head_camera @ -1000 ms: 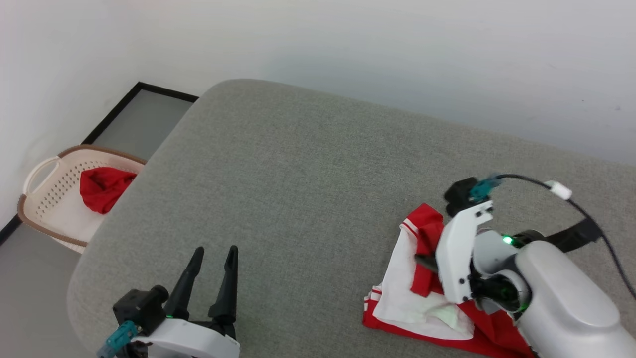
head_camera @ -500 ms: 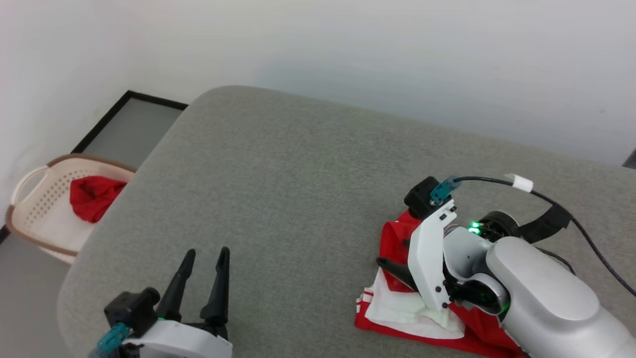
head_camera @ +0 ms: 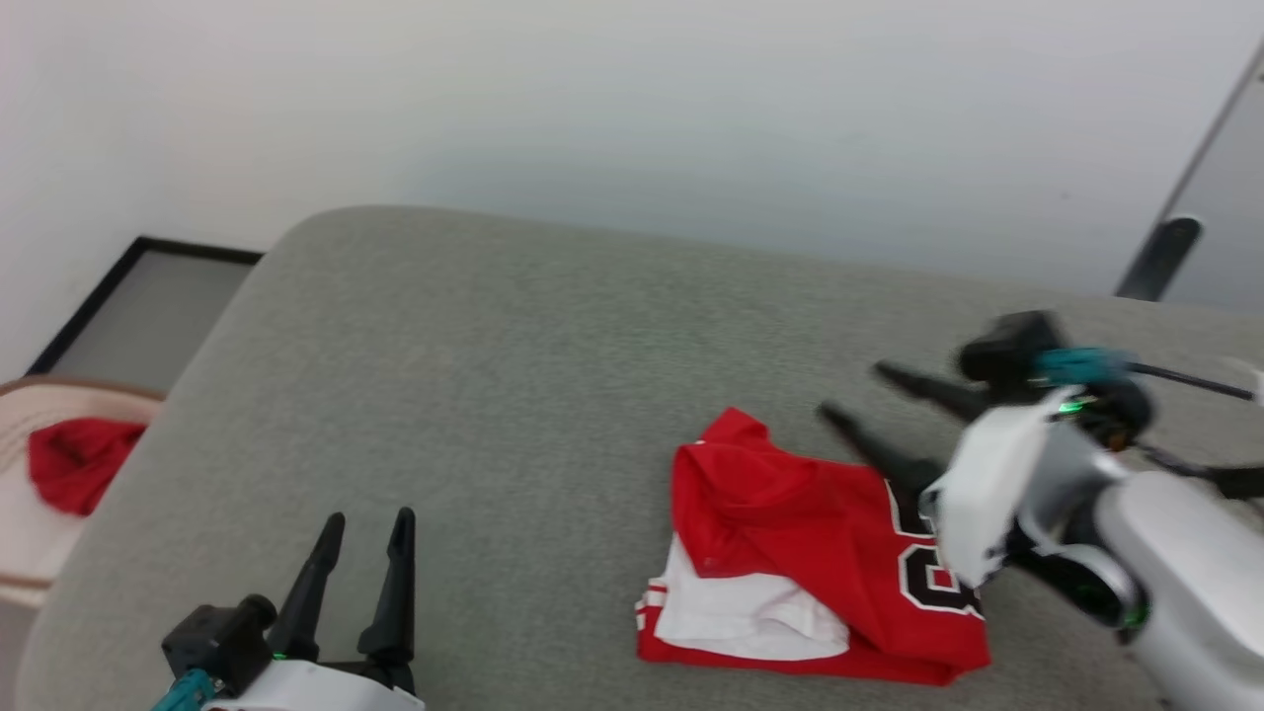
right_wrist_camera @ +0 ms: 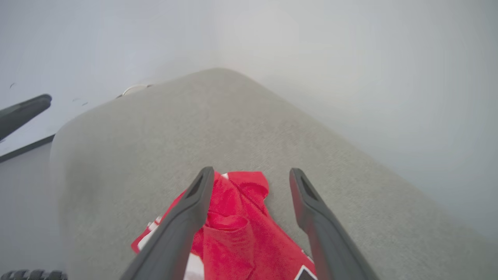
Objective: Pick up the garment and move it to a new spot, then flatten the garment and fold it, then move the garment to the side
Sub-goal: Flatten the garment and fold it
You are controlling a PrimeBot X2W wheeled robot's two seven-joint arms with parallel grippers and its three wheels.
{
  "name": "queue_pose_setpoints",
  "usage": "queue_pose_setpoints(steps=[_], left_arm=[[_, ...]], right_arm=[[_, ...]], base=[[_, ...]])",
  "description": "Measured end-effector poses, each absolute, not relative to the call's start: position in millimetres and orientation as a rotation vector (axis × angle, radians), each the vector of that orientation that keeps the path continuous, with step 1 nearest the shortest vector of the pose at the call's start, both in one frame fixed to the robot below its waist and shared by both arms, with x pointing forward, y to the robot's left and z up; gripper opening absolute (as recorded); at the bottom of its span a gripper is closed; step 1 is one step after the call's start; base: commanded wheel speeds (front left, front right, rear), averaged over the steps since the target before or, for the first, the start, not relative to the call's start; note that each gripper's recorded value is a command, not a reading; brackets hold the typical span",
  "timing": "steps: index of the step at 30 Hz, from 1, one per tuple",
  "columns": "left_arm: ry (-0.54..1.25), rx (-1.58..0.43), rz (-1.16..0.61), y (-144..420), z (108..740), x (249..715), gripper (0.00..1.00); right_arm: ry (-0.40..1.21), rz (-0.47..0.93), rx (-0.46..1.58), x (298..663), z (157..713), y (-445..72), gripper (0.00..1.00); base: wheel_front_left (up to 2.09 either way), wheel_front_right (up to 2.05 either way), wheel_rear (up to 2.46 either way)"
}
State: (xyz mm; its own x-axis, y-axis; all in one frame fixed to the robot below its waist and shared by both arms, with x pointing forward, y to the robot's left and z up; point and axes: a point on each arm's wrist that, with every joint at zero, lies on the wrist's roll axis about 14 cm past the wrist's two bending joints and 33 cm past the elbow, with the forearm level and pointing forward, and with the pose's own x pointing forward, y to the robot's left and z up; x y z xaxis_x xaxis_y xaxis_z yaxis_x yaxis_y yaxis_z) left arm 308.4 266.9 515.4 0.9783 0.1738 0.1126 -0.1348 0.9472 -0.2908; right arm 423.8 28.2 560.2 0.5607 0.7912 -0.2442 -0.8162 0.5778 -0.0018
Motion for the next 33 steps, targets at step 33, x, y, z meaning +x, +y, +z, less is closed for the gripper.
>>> queue_pose_setpoints(steps=[33], left_arm=[[-0.134, -0.122, 0.049, 246.1, 523.6, 358.9, 1.0]], right_arm=[[-0.132, 0.144, 0.008, 398.3, 538.2, -220.8, 1.0]], base=[[0.0, 0.0, 0.0]])
